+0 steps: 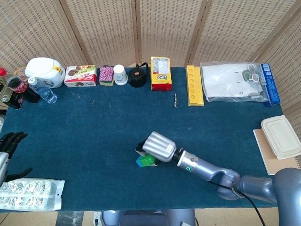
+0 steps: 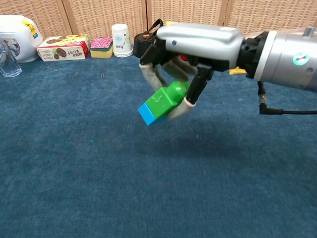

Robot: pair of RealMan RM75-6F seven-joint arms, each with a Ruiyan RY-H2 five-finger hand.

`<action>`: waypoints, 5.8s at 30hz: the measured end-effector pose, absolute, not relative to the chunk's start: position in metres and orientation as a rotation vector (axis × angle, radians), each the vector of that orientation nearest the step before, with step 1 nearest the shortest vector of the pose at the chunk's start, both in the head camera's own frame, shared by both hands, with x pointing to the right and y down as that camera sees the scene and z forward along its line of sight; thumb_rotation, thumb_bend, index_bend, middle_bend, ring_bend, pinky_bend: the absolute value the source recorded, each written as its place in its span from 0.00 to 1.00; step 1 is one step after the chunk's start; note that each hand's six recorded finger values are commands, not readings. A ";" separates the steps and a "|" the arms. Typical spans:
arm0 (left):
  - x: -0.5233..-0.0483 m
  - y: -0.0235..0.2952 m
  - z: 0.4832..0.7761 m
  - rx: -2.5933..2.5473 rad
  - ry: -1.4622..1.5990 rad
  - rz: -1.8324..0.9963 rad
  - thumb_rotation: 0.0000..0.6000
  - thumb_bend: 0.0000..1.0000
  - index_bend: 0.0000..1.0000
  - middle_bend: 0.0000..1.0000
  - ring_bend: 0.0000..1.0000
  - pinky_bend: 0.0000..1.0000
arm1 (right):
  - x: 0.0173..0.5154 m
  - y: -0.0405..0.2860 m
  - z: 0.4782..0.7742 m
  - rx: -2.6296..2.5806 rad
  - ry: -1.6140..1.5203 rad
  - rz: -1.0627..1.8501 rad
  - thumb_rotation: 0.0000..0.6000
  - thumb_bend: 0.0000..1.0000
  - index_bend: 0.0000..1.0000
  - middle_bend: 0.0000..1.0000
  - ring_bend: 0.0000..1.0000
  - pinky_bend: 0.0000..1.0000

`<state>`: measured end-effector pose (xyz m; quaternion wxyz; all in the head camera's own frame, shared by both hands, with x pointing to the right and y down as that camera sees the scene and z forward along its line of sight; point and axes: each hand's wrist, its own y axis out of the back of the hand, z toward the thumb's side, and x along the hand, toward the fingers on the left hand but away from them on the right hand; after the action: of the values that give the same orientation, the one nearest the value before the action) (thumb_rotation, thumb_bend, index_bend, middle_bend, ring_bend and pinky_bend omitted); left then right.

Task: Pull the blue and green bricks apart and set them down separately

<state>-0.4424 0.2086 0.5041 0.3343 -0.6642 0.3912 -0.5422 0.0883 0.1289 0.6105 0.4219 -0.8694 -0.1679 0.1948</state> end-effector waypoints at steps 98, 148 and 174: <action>-0.091 0.142 0.631 -3.179 1.215 -0.611 1.00 0.39 0.64 0.42 0.27 0.27 | 0.145 0.107 0.545 -2.813 -1.492 0.357 1.00 0.12 0.80 0.74 0.77 0.78; -0.108 0.125 0.626 -3.180 1.312 -0.446 1.00 0.41 0.74 0.51 0.37 0.37 | 0.152 0.110 0.547 -2.918 -1.503 0.396 1.00 0.13 0.80 0.74 0.78 0.79; -0.120 0.115 0.622 -3.185 1.398 -0.362 1.00 0.41 0.76 0.52 0.38 0.37 | 0.157 0.108 0.553 -2.872 -1.465 0.473 1.00 0.13 0.80 0.74 0.78 0.79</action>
<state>-0.1202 0.1148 0.6225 -0.1768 -0.8964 0.3934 -0.1020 0.1570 0.1082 0.5534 -0.0586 -0.8799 -0.4488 0.1449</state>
